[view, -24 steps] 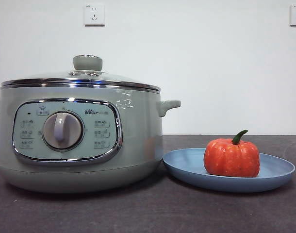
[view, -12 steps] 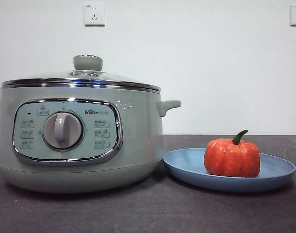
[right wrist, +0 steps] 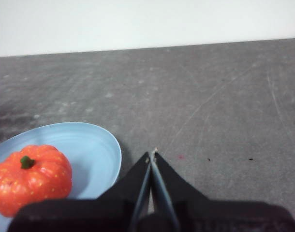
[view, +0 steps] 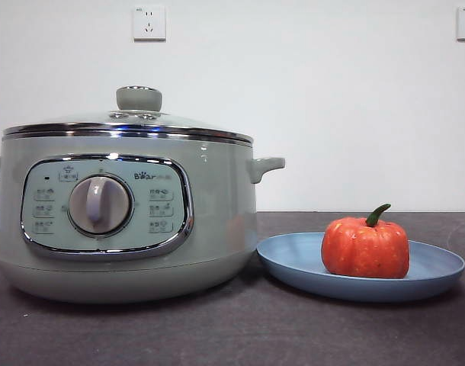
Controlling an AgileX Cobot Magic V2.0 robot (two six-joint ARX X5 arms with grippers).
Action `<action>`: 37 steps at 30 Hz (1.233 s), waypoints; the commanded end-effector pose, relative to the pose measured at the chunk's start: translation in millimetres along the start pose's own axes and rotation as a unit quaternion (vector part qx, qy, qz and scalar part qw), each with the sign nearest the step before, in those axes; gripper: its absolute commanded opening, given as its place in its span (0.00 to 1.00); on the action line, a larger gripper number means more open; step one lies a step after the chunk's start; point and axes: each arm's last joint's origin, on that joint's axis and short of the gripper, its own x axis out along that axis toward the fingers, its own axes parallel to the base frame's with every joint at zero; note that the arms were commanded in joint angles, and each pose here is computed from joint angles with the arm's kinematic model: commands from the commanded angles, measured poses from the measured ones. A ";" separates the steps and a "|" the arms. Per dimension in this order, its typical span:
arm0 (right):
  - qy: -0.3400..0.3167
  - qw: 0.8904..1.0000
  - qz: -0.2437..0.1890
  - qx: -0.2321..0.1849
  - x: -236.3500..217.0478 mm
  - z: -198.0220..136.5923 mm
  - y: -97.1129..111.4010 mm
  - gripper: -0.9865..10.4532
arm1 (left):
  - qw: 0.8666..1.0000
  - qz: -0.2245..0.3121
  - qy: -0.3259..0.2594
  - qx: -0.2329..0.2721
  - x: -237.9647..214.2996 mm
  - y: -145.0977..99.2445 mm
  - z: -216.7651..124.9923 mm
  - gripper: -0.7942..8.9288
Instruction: Take the pumpkin out from the steamer,put the pumpkin in the blue plate,close the lid
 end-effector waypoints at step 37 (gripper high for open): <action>0.009 1.000 -0.003 0.012 1.5 -4.6 -0.4 0.09 | 1.000 0.002 0.006 -0.004 1.4 0.7 -4.6 0.08</action>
